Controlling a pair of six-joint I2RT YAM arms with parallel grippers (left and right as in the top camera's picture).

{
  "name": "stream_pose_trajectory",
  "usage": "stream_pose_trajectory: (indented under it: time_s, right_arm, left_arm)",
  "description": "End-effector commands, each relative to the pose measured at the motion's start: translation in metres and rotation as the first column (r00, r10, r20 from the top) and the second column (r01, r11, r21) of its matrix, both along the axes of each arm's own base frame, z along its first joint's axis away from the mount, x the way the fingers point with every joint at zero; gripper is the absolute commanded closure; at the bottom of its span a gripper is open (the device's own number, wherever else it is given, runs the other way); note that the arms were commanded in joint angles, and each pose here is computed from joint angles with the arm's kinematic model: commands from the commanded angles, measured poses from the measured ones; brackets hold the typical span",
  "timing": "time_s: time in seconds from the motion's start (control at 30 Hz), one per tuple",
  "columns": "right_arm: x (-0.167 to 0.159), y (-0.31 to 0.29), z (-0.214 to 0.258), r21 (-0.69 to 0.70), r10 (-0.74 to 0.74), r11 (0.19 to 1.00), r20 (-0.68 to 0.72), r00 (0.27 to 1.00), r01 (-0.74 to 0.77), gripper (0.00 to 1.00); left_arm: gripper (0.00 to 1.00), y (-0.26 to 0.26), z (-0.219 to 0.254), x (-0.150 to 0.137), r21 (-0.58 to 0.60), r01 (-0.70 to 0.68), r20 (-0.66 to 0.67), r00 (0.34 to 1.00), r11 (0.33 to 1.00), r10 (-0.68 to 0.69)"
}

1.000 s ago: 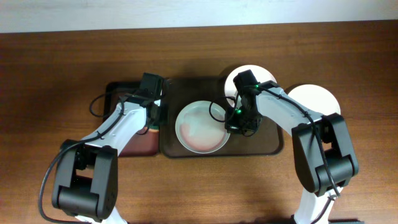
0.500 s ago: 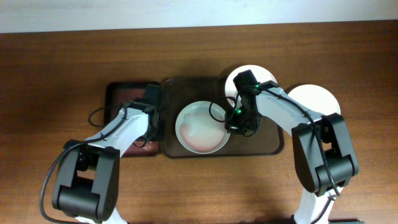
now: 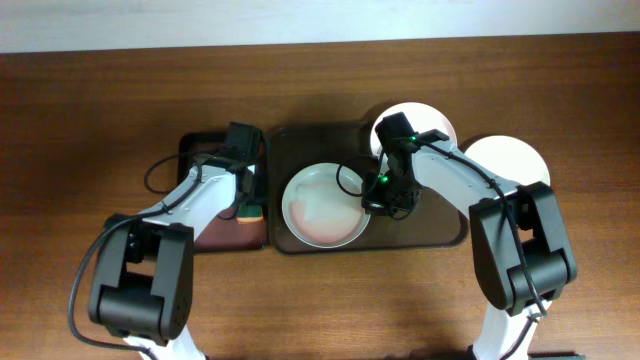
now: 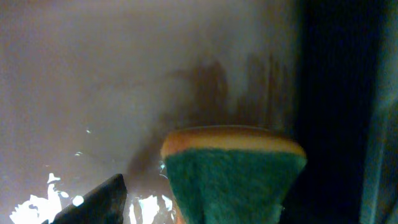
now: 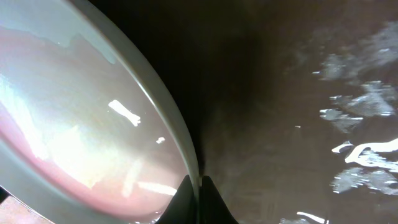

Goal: Clean dirty plates on tray and stack at the side
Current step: 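Put the sponge back on the small maroon tray with the left gripper, then carry the cleaned plate right and stack it on the first plate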

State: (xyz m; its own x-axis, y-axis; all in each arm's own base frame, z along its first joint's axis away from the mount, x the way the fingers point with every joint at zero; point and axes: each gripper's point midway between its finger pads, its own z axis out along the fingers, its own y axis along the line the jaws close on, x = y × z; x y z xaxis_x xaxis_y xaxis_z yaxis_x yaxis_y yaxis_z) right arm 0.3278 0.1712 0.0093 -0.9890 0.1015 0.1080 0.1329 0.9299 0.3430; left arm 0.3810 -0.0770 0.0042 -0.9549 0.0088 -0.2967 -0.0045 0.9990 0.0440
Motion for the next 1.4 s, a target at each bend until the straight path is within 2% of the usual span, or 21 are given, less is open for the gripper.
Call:
stream_pose_trajectory:
  time_s: [0.0,0.03,0.07,0.1,0.17,0.2,0.23,0.3,0.33,0.37,0.47,0.57,0.67,0.73,0.8,0.9,1.07,1.13,1.2,1.27,1.37]
  right_arm:
    - [0.004,0.0,0.007,-0.001,-0.004,1.0,0.023,1.0,0.004,0.96]
    - [0.004,0.0,0.007,-0.002,-0.004,1.0,0.023,1.0,0.004,0.96]
    - [0.004,0.0,0.007,-0.002,-0.004,1.0,0.022,1.0,0.004,0.96]
    - [0.003,-0.001,0.007,-0.003,-0.004,1.0,0.02,1.0,0.004,0.96]
    - [0.004,-0.001,0.007,-0.002,0.042,0.999,0.039,0.998,-0.042,0.96]
    - [0.007,-0.007,0.006,-0.037,0.043,0.998,0.052,0.998,-0.041,0.96]
    - [0.011,-0.011,0.006,-0.069,0.054,0.996,0.07,0.996,-0.049,0.96]
    - [0.022,-0.019,0.019,-0.126,0.097,0.989,0.116,0.988,-0.082,0.96]
    - [0.028,-0.022,0.029,-0.157,0.113,0.983,0.145,0.983,-0.09,0.96]
    - [0.041,-0.029,0.052,-0.206,0.129,0.975,0.202,0.971,-0.086,0.96]
    - [0.054,-0.054,0.102,-0.363,0.156,0.931,0.292,0.944,-0.042,0.96]
    - [0.055,-0.07,0.133,-0.544,0.227,0.839,0.347,0.91,-0.002,0.96]
    - [0.052,-0.059,0.167,-0.759,0.401,0.649,0.393,0.828,0.046,0.96]
    - [0.05,-0.047,0.183,-0.825,0.48,0.56,0.403,0.779,0.081,0.96]
    - [0.044,-0.027,0.212,-0.889,0.592,0.424,0.416,0.69,0.173,0.96]
    - [0.035,-0.006,0.228,-0.901,0.656,0.37,0.425,0.623,0.225,0.96]
    - [0.036,-0.007,0.228,-0.888,0.636,0.388,0.452,0.626,0.247,0.96]
    - [0.043,-0.02,0.212,-0.823,0.503,0.501,0.528,0.684,0.267,0.96]
    - [0.05,-0.043,0.172,-0.701,0.286,0.688,0.503,0.816,0.19,0.96]
    - [0.057,-0.071,0.15,-0.556,0.089,0.807,0.444,0.891,0.197,0.96]
    - [0.069,-0.139,0.137,-0.286,-0.248,0.891,0.342,0.906,0.352,0.96]
  left_arm:
    - [0.67,-0.013,-0.008,0.001,-0.049,0.021,-0.017,1.0,0.999,-0.022]
    - [0.71,-0.013,-0.008,0.001,-0.049,0.021,-0.017,1.0,0.999,-0.022]
    - [0.96,-0.012,-0.008,0.002,-0.046,0.018,-0.013,1.0,0.999,-0.019]
    - [1.0,-0.011,-0.007,0.003,-0.046,0.015,-0.012,1.0,0.999,-0.016]
    - [1.0,-0.005,0.008,0.009,-0.053,-0.003,0.018,1.0,0.999,0.004]
    - [0.53,0.002,0.024,0.013,-0.06,-0.02,0.048,0.999,0.998,0.023]
    - [0.27,0.009,0.04,0.013,-0.066,-0.035,0.069,0.997,0.997,0.04]
    - [0.18,0.022,0.06,-0.002,-0.062,-0.061,0.054,0.996,0.996,0.064]
    - [0.06,0.026,0.064,-0.008,-0.06,-0.07,0.041,0.997,0.996,0.072]
    - [0.02,0.03,0.063,-0.015,-0.055,-0.078,0.014,0.997,0.995,0.079]
    - [0.0,0.031,0.062,-0.02,-0.047,-0.082,-0.007,0.997,0.995,0.082]
    - [0.0,0.031,0.062,-0.019,-0.048,-0.082,-0.007,0.997,0.995,0.082]
    - [0.0,0.031,0.062,-0.019,-0.048,-0.082,-0.007,0.997,0.995,0.082]
    - [0.0,0.031,0.062,-0.019,-0.048,-0.082,-0.007,0.997,0.995,0.082]
    - [0.0,0.031,0.062,-0.019,-0.048,-0.082,-0.006,0.997,0.995,0.082]
    - [0.0,0.031,0.062,-0.019,-0.048,-0.082,-0.006,0.997,0.995,0.082]
    - [0.0,0.031,0.062,-0.019,-0.048,-0.082,-0.006,0.997,0.995,0.082]
    - [0.0,0.031,0.062,-0.019,-0.048,-0.082,-0.006,0.997,0.996,0.081]
    - [0.0,0.031,0.062,-0.019,-0.048,-0.082,-0.007,0.997,0.995,0.082]
    - [0.0,0.031,0.062,-0.019,-0.048,-0.082,-0.007,0.997,0.996,0.082]
    - [0.0,0.031,0.062,-0.019,-0.048,-0.082,-0.007,0.997,0.995,0.082]
